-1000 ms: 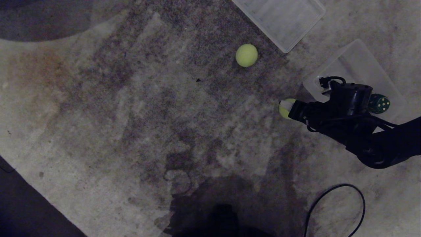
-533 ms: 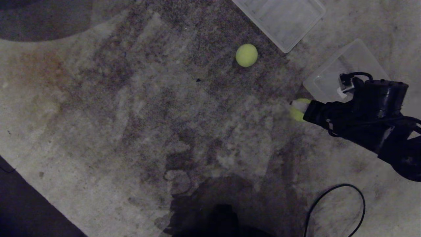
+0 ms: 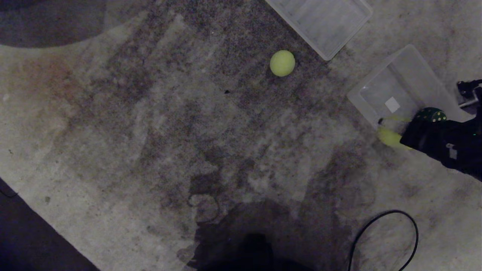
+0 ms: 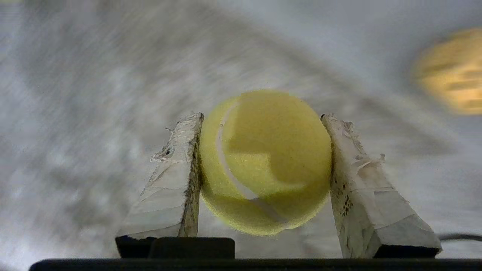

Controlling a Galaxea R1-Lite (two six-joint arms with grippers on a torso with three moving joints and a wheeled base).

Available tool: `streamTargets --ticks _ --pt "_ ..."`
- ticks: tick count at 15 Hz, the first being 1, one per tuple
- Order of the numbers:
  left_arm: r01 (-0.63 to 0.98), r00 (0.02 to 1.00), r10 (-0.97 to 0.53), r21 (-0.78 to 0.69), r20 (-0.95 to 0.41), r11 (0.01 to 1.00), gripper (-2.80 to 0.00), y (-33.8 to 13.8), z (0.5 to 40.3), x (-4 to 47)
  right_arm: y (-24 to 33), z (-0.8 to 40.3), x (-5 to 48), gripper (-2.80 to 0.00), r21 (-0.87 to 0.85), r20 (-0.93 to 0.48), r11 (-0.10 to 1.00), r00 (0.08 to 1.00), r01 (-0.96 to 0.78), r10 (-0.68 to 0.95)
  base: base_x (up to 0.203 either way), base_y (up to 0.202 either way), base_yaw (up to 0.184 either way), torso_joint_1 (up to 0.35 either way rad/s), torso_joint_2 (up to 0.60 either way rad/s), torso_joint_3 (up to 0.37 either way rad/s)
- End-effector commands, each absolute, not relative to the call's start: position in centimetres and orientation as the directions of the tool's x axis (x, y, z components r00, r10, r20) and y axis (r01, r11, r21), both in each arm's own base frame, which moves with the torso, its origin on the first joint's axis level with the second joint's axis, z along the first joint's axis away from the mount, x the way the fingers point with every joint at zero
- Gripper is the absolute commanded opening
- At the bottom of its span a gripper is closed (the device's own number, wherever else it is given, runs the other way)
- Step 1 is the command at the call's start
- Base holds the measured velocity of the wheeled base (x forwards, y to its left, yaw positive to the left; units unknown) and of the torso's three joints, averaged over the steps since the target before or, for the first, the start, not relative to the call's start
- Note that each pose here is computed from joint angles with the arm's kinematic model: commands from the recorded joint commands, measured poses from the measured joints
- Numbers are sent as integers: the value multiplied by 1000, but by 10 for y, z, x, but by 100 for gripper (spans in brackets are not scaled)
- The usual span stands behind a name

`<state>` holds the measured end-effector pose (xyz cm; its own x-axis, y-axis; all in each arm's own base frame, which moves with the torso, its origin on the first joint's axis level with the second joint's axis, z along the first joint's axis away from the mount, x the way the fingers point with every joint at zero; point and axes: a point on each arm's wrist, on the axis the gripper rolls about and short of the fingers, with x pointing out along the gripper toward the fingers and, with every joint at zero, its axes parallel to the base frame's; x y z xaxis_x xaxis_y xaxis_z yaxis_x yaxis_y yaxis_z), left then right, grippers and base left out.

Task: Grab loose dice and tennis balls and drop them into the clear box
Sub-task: Put the ball in the box

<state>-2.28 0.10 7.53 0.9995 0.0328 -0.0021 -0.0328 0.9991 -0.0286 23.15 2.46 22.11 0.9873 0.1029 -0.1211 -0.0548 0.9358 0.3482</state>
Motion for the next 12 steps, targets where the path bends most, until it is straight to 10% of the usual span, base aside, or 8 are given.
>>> streamTargets --ticks 1,7,8,12 --pt "-32 999 32 -29 -5 999 -280 1 75 -23 2 223 226 -280 350 -107 936 994 34 4 0 0 0 0 0 0" --pt "-33 999 33 -29 -5 999 -280 1 75 -23 -28 216 259 -280 350 -85 922 986 165 -144 0 0 0 0 0 0" --pt "-33 999 33 -29 -5 999 -280 1 75 -23 -29 216 264 0 350 -76 918 982 187 -171 0 0 0 0 0 0" --pt "-32 999 32 -29 -5 999 -280 1 75 -23 -28 219 267 0 355 -18 918 983 176 -181 0 0 0 0 0 0"
